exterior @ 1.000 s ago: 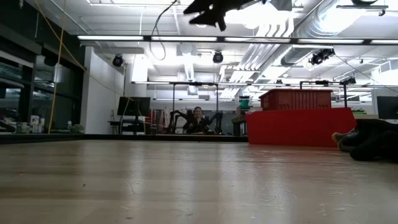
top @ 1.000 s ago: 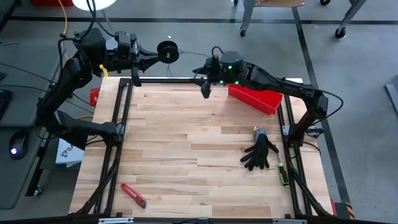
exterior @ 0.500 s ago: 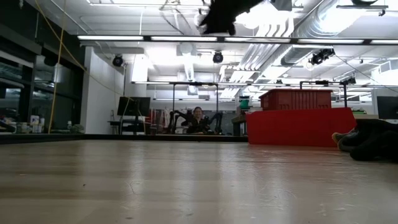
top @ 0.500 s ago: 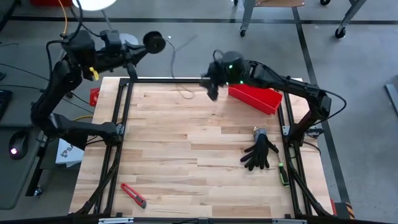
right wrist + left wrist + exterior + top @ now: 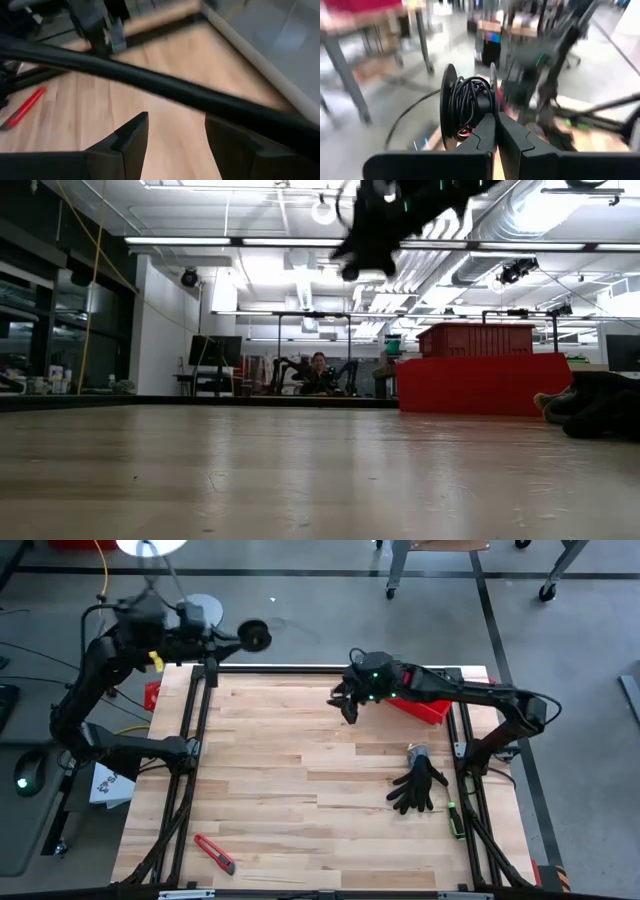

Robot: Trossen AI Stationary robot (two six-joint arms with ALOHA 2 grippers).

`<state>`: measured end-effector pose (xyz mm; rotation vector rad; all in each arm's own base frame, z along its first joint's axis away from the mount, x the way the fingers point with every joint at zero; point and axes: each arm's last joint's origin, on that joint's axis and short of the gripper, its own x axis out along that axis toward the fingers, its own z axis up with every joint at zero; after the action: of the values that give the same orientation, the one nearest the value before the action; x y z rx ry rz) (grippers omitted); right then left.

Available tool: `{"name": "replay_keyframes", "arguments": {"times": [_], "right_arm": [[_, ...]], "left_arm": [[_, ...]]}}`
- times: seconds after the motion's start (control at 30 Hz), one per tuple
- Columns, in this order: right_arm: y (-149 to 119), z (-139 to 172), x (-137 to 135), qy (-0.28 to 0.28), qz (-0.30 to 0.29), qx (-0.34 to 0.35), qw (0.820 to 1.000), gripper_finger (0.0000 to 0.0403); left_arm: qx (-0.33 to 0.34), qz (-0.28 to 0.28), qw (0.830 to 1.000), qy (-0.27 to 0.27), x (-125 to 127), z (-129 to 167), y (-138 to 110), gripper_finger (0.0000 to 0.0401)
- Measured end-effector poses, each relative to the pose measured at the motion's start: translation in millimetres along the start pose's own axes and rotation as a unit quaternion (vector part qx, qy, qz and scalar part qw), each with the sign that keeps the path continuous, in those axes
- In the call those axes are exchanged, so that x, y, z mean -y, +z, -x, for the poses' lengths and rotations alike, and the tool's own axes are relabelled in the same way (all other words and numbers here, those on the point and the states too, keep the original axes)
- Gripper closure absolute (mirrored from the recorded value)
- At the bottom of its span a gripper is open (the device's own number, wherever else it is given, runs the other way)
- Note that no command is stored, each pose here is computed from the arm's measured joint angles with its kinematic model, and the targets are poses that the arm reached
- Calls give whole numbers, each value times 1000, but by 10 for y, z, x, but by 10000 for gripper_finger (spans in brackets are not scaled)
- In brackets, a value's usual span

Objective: Coil cords
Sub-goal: Coil the black wire on the spool

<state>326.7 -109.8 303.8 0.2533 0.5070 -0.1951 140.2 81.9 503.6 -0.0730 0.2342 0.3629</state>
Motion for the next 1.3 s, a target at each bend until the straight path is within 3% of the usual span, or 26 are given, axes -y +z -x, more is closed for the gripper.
{"name": "replay_keyframes", "arguments": {"times": [0.17,0.3,0.5,0.7,0.87,1.0,1.13,1.3], "right_arm": [[591,334,-236,-50,139,60,987,215],[884,596,-259,-84,178,77,978,215],[991,730,-265,-23,176,75,981,215],[988,669,-300,28,184,79,979,215],[937,519,-324,0,174,58,983,215],[958,502,-265,-40,193,64,978,215],[965,521,-177,-5,148,64,987,215],[950,493,-365,-8,117,69,991,215]], "left_arm": [[-86,33,996,-9,-15,-151,-149,396],[-110,33,993,-26,-5,-296,-184,396],[-117,12,992,-38,10,-473,-191,396],[-118,-22,991,-51,23,-671,-198,396],[-91,-28,994,-53,19,-794,-151,396],[-85,-22,991,-96,60,-769,-142,396],[-70,11,994,-88,60,-761,-105,396],[-18,0,998,-62,43,-773,-4,398]]}}
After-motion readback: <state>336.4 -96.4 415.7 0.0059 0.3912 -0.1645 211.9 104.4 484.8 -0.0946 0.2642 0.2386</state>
